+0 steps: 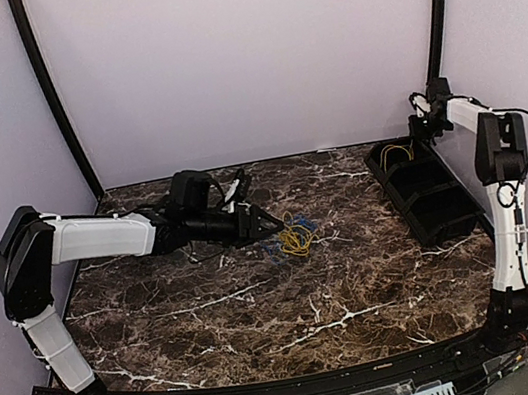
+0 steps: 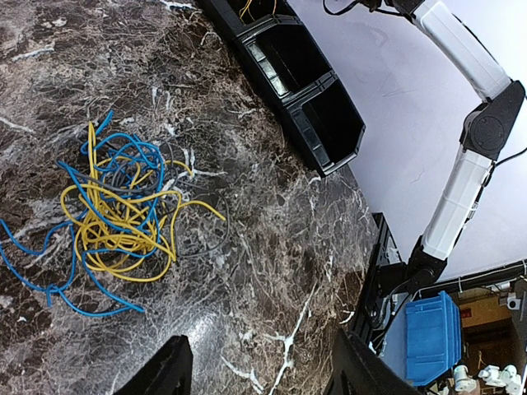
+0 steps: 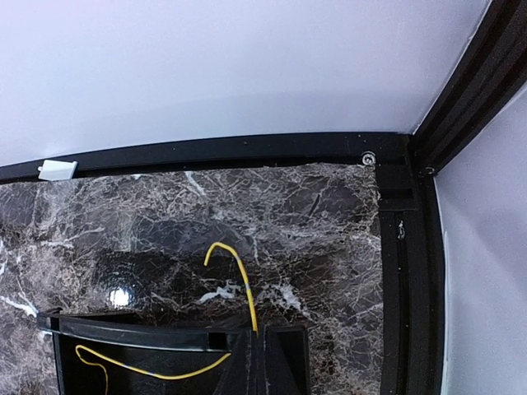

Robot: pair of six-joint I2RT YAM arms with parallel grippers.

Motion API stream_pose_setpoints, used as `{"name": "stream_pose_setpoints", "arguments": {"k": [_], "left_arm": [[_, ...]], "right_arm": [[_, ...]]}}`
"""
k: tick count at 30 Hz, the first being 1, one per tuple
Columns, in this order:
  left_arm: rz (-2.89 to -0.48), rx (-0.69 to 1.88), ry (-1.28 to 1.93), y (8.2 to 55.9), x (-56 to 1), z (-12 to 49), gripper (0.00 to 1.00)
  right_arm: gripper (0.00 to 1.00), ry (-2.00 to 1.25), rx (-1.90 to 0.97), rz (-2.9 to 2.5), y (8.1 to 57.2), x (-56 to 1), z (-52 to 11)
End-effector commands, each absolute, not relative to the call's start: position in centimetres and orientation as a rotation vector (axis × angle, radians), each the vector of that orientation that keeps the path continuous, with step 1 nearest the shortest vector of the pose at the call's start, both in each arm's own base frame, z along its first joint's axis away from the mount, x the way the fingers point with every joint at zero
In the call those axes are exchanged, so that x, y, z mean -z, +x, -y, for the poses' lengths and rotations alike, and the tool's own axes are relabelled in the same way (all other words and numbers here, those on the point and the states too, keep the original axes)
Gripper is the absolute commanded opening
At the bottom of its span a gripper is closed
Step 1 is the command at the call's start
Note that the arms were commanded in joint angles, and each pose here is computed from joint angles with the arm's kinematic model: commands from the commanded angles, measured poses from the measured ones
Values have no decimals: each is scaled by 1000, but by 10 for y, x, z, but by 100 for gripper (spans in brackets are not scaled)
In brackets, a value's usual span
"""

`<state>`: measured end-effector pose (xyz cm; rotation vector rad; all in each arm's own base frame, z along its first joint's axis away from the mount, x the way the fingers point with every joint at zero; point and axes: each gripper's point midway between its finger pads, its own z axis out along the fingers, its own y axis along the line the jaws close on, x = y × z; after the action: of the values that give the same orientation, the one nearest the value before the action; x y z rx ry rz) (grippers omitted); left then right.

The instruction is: Untangle the cables

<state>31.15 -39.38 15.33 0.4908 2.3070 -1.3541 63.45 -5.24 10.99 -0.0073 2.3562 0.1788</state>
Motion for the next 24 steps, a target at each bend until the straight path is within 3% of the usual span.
{"name": "stream_pose_setpoints", "arguments": {"k": [1,7,18,21,24], "left_arm": [[-2276,1375,511,311,-163,398,61],[-2275,1388,508,309,-163,398,61],[-2276,1396,508,304,-161,395,61],[-2275,1394,511,304,-161,395,61],[-2281,1389,507,304,-160,394,61]], "right_arm": [[0,-68,-219,-2276,626,-147,43],[0,-129,-290,-2181,608,-185,26],[0,-151,-287,-2173,592,-192,23],[26,-76,-239,-2216,604,-183,36],[39,1,-219,-2253,617,-166,45]]}}
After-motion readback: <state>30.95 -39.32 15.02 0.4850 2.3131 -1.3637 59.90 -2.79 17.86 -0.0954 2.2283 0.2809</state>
